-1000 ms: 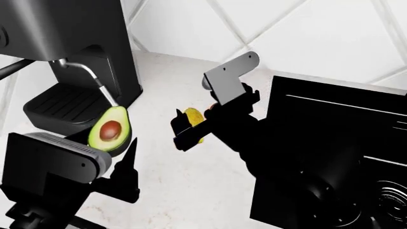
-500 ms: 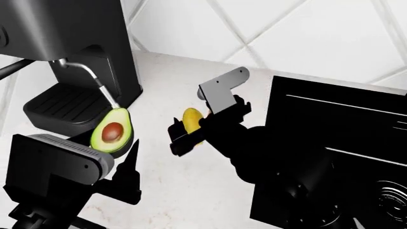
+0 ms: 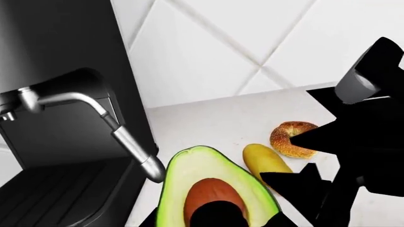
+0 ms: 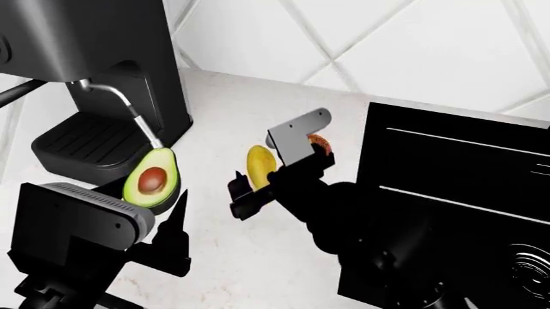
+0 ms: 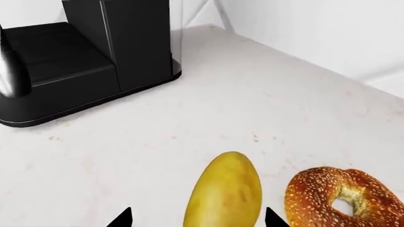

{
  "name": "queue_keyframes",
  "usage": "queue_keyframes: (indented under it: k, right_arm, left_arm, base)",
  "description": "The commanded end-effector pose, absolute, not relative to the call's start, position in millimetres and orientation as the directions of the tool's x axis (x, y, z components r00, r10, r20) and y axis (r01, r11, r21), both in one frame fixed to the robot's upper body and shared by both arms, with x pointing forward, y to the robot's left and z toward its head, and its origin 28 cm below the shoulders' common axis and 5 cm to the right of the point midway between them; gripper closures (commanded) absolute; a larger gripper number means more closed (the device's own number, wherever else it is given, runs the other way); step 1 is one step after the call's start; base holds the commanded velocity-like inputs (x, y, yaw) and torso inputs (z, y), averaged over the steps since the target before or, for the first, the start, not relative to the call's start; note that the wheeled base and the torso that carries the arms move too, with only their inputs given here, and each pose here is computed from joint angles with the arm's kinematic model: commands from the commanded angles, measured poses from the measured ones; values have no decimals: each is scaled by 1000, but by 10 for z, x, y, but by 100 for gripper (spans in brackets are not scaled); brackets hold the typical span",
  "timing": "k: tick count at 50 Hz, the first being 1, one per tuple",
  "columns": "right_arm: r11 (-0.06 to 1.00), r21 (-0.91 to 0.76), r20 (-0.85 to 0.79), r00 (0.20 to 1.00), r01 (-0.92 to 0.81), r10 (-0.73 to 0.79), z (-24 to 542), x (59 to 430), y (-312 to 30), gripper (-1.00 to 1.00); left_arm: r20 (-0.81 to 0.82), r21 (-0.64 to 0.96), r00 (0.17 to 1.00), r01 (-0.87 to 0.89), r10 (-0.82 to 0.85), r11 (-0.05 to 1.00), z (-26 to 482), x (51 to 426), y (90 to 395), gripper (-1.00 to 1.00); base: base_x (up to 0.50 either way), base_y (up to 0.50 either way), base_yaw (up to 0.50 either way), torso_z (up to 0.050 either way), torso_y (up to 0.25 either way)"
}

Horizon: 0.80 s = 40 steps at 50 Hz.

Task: Pick up the fruits and vegetables and place them in the sink. Turn on the sink faucet to wash them. Then turn the sink off and put them in the tray.

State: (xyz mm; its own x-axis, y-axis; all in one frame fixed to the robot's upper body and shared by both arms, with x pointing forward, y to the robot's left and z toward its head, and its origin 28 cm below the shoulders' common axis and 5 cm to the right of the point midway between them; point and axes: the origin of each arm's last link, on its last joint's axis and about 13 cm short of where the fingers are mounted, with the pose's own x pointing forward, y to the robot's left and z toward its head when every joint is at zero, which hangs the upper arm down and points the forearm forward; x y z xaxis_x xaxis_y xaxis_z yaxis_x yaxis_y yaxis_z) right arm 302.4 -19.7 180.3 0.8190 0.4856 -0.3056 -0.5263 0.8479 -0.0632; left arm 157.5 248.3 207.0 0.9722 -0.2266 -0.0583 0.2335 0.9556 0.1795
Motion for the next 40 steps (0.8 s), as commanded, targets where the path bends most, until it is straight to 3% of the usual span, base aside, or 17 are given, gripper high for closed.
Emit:
queue_keyframes:
  k: [1,40]
  right_arm:
    - [859,-45,-317,822,-510,472,1697,3073,-201,-100]
    - [875,14,-443,781,-484,439,1374,3259,-168,-100]
  left_arm:
    - [-51,172,974,226,-220,959,2066,1586,2487,100]
    - [-54,169,973,231,-226,958,2069,1586,2483,100]
  base:
    - [0,0,0,0,0]
    - [0,0,0,0,0]
